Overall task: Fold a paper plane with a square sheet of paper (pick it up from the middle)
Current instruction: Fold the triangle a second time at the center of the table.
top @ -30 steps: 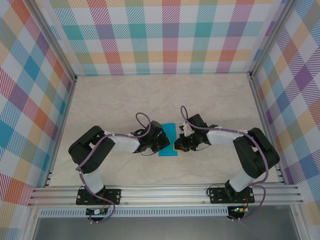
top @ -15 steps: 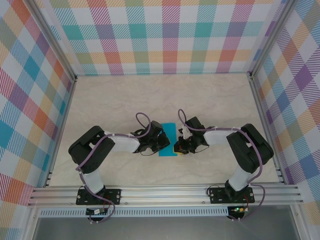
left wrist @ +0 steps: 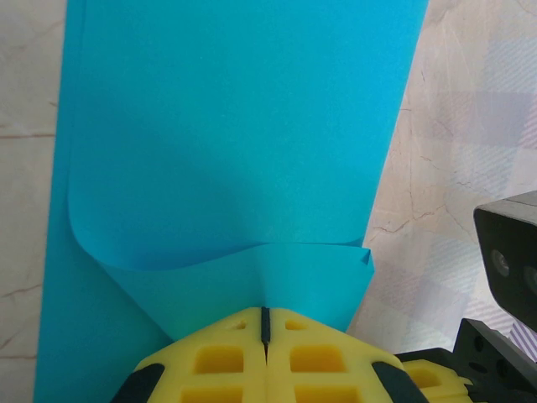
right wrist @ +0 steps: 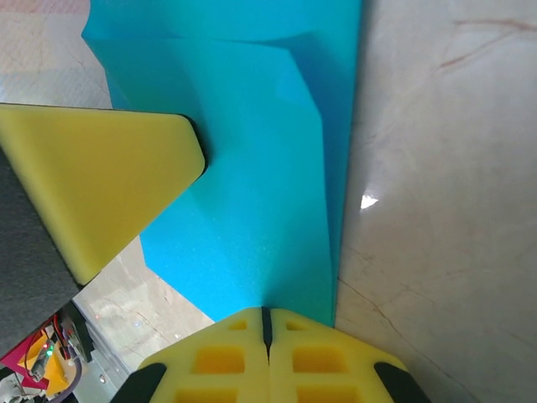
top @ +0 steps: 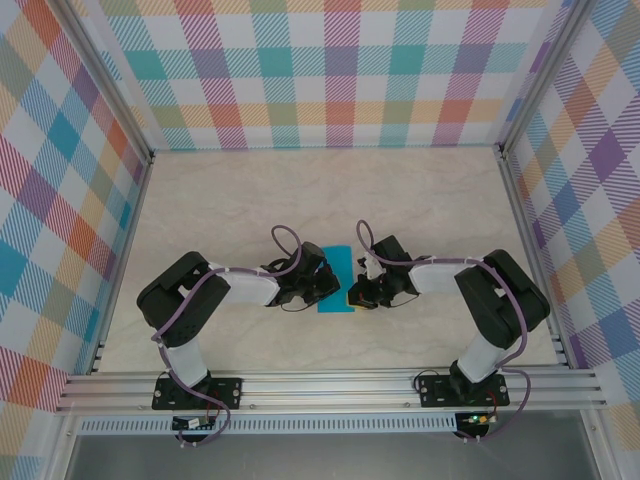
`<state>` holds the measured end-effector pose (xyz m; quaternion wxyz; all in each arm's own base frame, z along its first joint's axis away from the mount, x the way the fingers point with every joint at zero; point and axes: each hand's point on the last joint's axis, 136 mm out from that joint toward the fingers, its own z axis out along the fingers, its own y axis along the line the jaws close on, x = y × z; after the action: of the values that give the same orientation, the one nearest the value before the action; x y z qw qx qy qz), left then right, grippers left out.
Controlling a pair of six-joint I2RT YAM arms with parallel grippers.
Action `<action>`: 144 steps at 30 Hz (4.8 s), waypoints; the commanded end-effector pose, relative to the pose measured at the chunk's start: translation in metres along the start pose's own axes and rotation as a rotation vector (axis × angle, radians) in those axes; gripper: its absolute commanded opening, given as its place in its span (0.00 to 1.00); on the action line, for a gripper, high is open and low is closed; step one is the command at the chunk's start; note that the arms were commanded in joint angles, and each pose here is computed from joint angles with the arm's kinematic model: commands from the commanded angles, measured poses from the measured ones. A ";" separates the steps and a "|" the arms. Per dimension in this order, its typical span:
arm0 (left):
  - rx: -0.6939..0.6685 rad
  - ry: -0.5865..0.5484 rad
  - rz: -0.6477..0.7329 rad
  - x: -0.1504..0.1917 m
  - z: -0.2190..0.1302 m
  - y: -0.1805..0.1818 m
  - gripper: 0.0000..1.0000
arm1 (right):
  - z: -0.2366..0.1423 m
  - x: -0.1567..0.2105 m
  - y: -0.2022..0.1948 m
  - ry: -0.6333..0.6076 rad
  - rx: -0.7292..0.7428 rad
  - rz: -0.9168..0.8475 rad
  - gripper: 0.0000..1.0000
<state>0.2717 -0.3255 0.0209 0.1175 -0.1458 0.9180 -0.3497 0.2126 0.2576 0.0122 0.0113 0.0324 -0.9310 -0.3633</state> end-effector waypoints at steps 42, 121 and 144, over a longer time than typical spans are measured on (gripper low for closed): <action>-0.079 0.029 -0.013 0.012 0.005 0.024 0.00 | -0.018 0.005 0.024 0.014 -0.049 0.010 0.00; -0.134 -0.123 0.004 -0.059 -0.019 0.064 0.00 | 0.007 0.035 -0.049 0.111 0.137 0.106 0.00; 0.064 -0.136 0.098 -0.060 -0.059 -0.005 0.00 | 0.008 0.027 -0.041 0.102 0.115 0.104 0.00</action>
<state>0.3178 -0.2620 0.0621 0.2065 -0.1384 0.9030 -0.3505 0.2043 0.2557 0.0121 0.0422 0.0307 -0.9245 -0.3775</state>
